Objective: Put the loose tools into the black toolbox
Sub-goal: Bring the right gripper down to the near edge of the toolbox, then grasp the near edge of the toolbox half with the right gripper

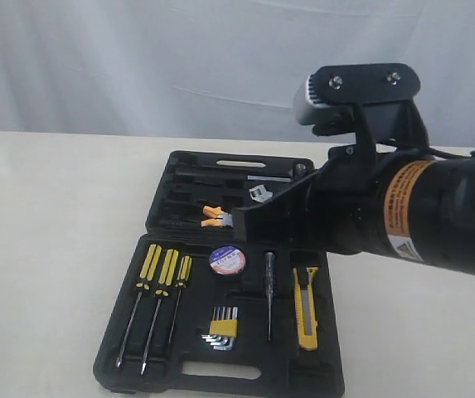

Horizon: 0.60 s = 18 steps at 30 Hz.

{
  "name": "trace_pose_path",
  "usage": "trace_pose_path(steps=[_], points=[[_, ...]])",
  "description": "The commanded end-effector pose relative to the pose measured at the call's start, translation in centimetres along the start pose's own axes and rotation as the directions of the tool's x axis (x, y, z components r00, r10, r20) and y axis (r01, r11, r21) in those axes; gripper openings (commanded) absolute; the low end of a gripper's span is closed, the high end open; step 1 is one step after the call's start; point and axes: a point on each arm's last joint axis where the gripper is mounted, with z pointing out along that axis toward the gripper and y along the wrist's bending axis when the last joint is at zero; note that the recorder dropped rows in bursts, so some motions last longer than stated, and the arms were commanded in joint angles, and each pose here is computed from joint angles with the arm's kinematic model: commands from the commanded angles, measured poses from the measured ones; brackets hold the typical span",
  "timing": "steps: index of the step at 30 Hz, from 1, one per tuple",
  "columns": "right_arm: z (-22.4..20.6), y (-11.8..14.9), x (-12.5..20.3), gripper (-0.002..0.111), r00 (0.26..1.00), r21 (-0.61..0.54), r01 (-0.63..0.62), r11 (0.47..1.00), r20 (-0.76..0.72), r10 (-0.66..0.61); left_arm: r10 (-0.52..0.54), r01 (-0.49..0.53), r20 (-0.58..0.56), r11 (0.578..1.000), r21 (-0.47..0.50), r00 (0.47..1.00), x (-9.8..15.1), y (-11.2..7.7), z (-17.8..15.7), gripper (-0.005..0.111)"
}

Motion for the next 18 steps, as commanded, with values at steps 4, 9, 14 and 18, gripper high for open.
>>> trace_pose_path(steps=[4, 9, 14, 18], points=[[1.3, 2.2, 3.3, -0.001, 0.854, -0.166, 0.348, 0.923, -0.35, -0.385, -0.005, 0.005, 0.004, 1.0, 0.005, 1.0, 0.0, 0.0, 0.0, 0.0], [4.3, 3.5, 5.6, -0.001, 0.7, -0.321, 0.391, 0.863, -0.505, -0.505, -0.005, 0.005, 0.004, 1.0, 0.005, 1.0, 0.0, 0.0, 0.0, 0.0], [5.6, 3.9, 5.7, 0.013, 0.639, -0.384, 0.468, 0.796, -0.475, -0.605, -0.005, 0.005, 0.004, 1.0, 0.005, 1.0, 0.0, 0.0, 0.0, 0.0], [5.9, 3.9, 5.9, 0.039, 0.588, -0.431, 0.533, 0.728, -0.429, -0.685, -0.005, 0.005, 0.004, 1.0, 0.005, 1.0, 0.0, 0.0, 0.0, 0.0]])
